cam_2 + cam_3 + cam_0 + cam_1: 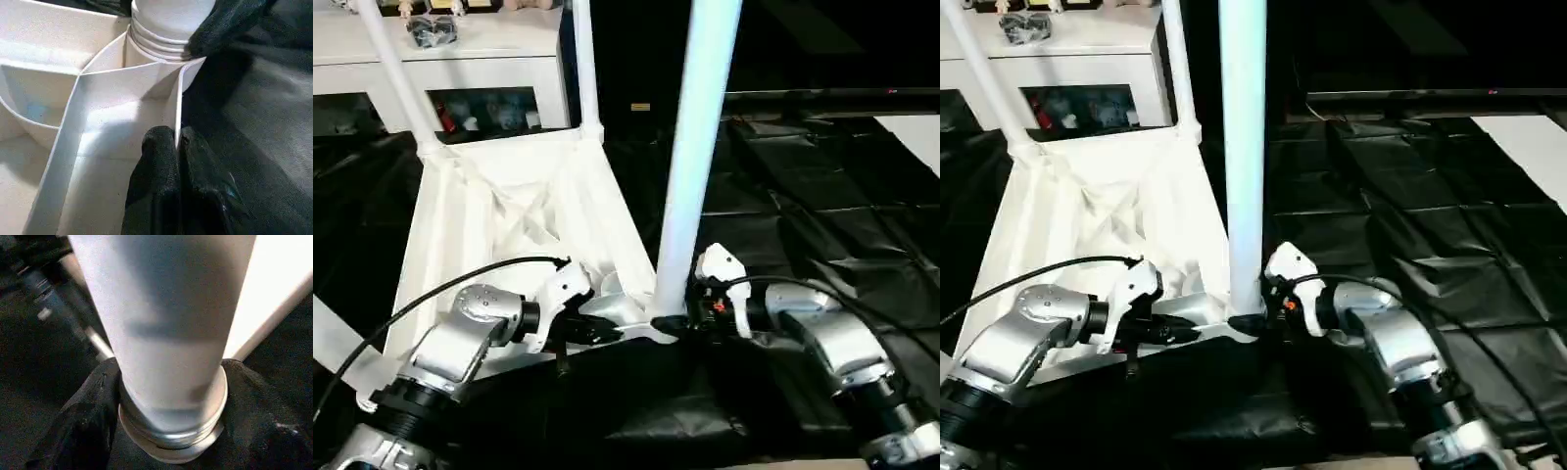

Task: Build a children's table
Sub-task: Rotate leg to tighten

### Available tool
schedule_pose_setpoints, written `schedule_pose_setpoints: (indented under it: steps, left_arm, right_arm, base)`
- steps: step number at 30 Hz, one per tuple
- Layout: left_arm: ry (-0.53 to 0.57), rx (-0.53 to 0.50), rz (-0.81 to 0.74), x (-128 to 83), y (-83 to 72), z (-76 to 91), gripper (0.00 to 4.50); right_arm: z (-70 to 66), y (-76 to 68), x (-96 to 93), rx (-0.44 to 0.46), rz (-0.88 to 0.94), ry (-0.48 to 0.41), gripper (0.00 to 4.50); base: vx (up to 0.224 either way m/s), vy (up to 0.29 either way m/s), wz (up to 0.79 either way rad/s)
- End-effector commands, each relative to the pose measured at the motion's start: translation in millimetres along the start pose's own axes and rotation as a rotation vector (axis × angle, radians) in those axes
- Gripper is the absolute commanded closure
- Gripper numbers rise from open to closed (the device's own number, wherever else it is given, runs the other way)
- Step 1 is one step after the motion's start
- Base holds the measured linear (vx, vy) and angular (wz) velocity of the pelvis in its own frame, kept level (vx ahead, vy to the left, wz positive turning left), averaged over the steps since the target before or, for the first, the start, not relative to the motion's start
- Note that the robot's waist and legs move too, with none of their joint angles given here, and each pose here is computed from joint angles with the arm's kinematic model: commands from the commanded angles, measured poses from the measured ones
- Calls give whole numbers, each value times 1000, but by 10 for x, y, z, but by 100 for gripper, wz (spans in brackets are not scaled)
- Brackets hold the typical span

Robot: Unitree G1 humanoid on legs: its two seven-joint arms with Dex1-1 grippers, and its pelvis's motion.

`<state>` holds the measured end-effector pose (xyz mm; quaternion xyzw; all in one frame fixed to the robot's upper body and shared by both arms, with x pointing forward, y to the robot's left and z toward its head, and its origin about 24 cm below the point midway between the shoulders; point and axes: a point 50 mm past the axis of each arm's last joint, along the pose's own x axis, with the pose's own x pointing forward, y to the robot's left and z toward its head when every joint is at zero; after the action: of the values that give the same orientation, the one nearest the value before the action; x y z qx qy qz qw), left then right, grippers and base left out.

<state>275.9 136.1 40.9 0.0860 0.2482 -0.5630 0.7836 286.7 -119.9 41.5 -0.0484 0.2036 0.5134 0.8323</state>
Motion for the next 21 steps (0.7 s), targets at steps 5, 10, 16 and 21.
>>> schedule_pose_setpoints:
  steps: [5,10,16,21]
  left_arm:
    - [-126,-10,94,472,-87,355,450]
    - [-154,-12,145,650,-137,499,450]
    - [-153,43,57,619,-253,522,450]
    - [-148,60,-32,462,-286,438,450]
  right_arm:
    - [-96,115,452,165,-190,-7,178]
    - [-18,145,633,172,-281,3,178]
    - [75,134,587,186,-229,-67,96]
    - [108,112,437,141,-136,-69,50]
  base:
    - [0,0,0]
    - [0,0,0]
    - [0,0,0]
    - [22,1,1]
